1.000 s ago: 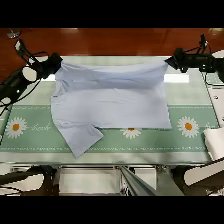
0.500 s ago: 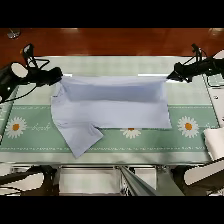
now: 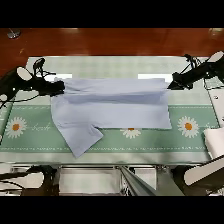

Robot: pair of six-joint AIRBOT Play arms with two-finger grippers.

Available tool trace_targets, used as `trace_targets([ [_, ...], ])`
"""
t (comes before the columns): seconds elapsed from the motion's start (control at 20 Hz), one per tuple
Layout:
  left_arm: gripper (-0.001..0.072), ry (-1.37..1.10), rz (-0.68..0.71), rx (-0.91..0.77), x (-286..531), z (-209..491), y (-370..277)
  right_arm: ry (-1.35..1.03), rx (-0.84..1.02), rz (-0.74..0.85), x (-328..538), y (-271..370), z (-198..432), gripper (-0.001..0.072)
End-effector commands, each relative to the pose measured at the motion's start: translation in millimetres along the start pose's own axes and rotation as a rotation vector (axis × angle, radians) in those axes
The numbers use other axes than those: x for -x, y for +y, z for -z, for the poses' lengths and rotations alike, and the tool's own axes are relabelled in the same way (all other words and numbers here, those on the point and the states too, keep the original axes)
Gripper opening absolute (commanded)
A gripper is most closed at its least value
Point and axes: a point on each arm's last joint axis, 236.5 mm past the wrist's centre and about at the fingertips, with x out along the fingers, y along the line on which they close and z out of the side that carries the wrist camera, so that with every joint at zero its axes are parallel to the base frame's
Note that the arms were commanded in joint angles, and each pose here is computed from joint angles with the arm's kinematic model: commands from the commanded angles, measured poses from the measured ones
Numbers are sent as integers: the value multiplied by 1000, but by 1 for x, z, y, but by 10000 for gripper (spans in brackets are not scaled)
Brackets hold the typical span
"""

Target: Fold the shirts.

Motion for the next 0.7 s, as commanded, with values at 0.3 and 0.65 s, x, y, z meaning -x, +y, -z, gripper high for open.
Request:
trace_targets([
  [0.3, 700, 162, -3, 30, 46, 3, 13, 83, -69, 26, 2, 4, 19, 623],
  [0.65, 701, 224, -17, 324, 124, 73, 59, -296, -136, -66, 110, -10, 38, 634],
])
